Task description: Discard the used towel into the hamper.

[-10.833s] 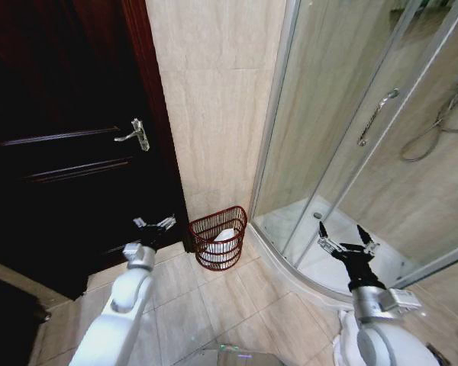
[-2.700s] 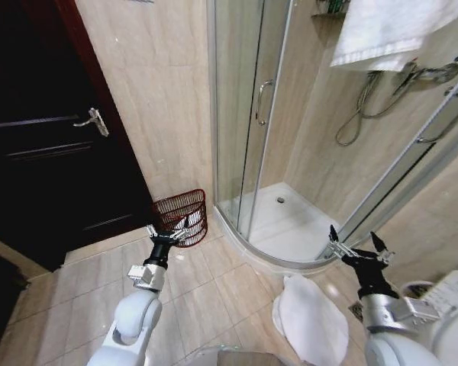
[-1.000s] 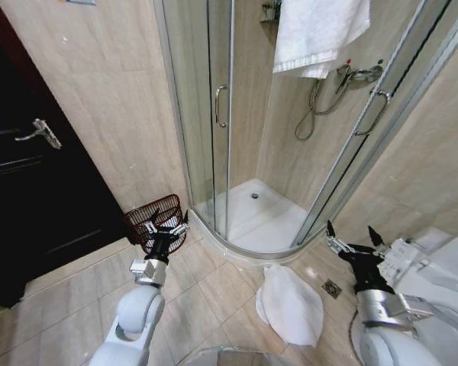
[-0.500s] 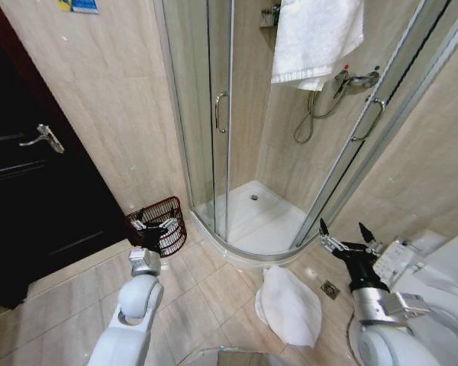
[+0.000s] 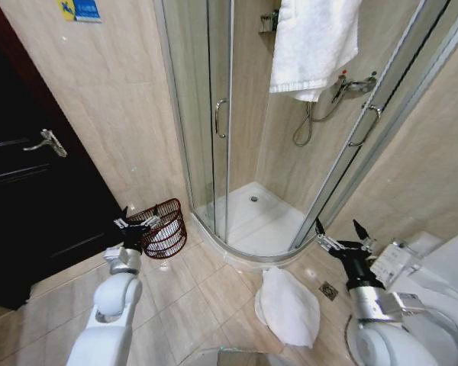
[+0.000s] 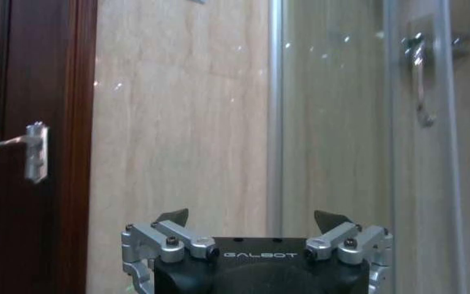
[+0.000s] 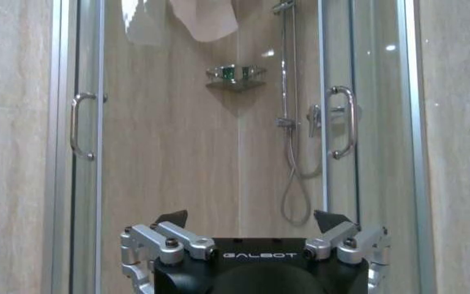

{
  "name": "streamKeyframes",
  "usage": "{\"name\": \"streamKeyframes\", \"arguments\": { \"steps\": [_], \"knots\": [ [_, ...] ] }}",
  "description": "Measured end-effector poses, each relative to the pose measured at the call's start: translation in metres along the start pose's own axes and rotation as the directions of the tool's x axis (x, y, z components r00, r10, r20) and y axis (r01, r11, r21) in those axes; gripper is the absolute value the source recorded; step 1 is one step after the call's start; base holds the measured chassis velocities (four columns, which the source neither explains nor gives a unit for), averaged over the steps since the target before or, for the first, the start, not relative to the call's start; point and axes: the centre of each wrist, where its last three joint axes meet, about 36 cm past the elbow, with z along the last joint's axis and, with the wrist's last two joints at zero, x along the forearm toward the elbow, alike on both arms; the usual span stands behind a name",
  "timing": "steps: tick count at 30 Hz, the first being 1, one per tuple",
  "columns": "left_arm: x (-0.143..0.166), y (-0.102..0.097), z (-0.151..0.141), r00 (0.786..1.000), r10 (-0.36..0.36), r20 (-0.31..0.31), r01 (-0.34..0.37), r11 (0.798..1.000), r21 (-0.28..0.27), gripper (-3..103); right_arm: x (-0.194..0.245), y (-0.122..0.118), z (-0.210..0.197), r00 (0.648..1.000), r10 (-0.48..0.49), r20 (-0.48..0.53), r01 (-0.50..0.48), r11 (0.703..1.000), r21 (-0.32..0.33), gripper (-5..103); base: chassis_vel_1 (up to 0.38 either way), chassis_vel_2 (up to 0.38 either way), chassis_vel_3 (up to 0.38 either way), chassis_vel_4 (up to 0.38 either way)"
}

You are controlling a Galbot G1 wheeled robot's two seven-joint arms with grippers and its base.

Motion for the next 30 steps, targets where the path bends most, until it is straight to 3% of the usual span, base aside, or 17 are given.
{"name": "streamKeyframes", "arguments": {
  "steps": [5, 30],
  "knots": [
    [0.003, -0.009, -0.006, 0.998, 0.061, 0.025, -0.062, 0.998, 0.032, 100, -0.003, 0.001, -0.002, 1.0, 0.007, -0.005, -0.007, 1.0, -0.005, 100, 0.0, 0.0, 0.0, 0.0],
    [0.004, -0.026, -0.011, 0.996, 0.085, 0.001, -0.085, 0.996, 0.027, 100, 0.003, 0.001, -0.014, 1.0, 0.028, -0.002, -0.028, 1.0, 0.007, 100, 0.0, 0.0, 0.0, 0.0]
  ]
}}
